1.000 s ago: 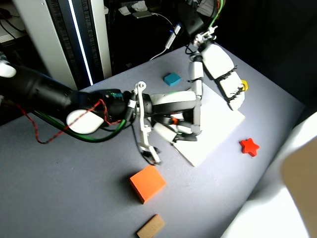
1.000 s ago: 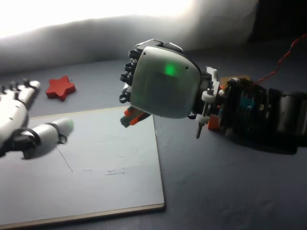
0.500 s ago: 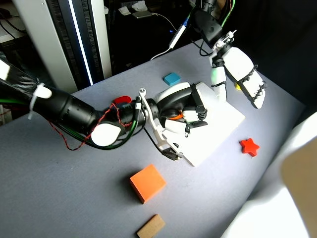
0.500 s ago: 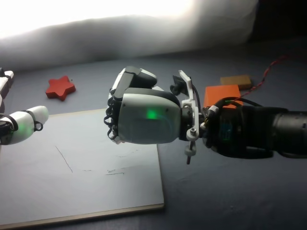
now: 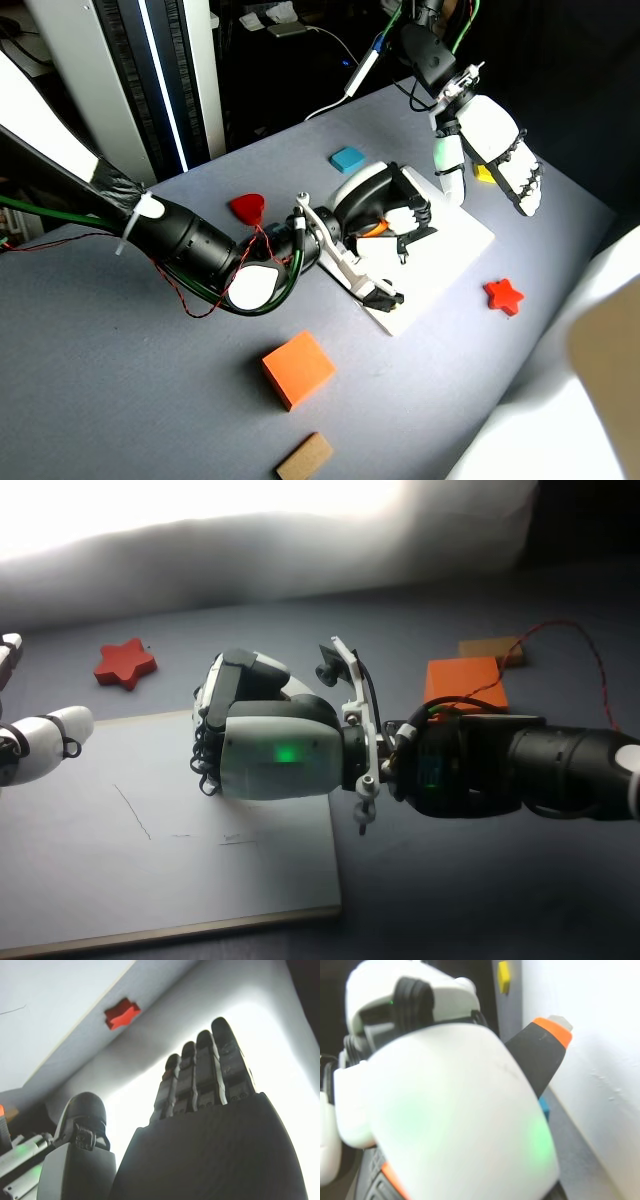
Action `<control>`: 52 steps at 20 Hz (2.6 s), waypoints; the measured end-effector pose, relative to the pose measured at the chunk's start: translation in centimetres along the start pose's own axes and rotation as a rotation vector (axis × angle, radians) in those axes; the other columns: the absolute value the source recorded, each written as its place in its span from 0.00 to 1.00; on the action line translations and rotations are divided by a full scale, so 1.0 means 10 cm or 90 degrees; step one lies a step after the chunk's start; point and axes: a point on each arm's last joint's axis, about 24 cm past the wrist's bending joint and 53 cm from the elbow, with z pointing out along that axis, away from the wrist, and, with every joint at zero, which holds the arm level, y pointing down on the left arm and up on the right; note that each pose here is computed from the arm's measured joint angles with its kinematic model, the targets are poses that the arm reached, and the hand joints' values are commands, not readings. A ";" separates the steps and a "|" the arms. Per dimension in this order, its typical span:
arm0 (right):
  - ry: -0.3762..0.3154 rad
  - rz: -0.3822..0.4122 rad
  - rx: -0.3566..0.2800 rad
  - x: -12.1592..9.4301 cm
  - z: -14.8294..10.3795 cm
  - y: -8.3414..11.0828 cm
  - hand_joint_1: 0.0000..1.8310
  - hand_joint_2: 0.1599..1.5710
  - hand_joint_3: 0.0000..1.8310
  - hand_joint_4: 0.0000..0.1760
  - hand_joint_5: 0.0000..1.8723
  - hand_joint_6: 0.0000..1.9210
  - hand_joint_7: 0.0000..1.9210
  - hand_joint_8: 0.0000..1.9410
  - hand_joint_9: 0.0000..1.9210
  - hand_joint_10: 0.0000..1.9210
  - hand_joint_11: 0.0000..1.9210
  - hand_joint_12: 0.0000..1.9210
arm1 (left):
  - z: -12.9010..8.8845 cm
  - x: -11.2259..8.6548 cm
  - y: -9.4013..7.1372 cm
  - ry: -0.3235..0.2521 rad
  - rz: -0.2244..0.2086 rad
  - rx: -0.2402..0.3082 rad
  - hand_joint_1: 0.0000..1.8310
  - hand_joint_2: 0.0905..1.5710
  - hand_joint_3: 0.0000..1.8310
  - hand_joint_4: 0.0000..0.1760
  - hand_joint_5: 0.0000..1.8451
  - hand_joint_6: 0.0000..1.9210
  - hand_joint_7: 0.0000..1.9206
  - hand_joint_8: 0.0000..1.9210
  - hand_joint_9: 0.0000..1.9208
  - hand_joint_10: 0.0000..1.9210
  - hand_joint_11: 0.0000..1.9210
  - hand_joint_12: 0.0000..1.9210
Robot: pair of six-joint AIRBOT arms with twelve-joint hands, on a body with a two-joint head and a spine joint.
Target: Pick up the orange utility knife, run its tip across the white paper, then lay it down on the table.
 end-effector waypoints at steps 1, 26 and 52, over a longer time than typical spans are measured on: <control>0.002 -0.001 0.003 0.03 0.00 -0.01 0.79 0.61 0.30 1.00 0.72 1.00 0.80 1.00 0.87 1.00 0.91 1.00 | 0.00 0.00 0.00 0.000 0.000 -0.001 0.00 0.80 0.00 0.00 0.01 0.00 0.04 0.00 0.06 0.01 0.00 0.29; -0.041 0.045 -0.023 -0.43 -0.76 -0.22 0.78 0.63 0.29 1.00 0.72 1.00 0.79 1.00 0.87 1.00 0.91 1.00 | -0.03 0.05 -0.04 0.010 0.001 0.004 0.00 0.80 0.00 0.00 0.01 0.00 0.06 0.00 0.07 0.00 0.00 0.26; 0.445 0.765 0.290 -0.01 -1.70 -0.31 0.77 0.66 0.23 1.00 0.66 1.00 0.74 1.00 0.82 1.00 0.85 1.00 | -0.64 0.95 -1.23 0.135 -0.042 0.165 0.00 0.80 0.00 0.00 0.01 0.00 0.05 0.00 0.06 0.00 0.00 0.26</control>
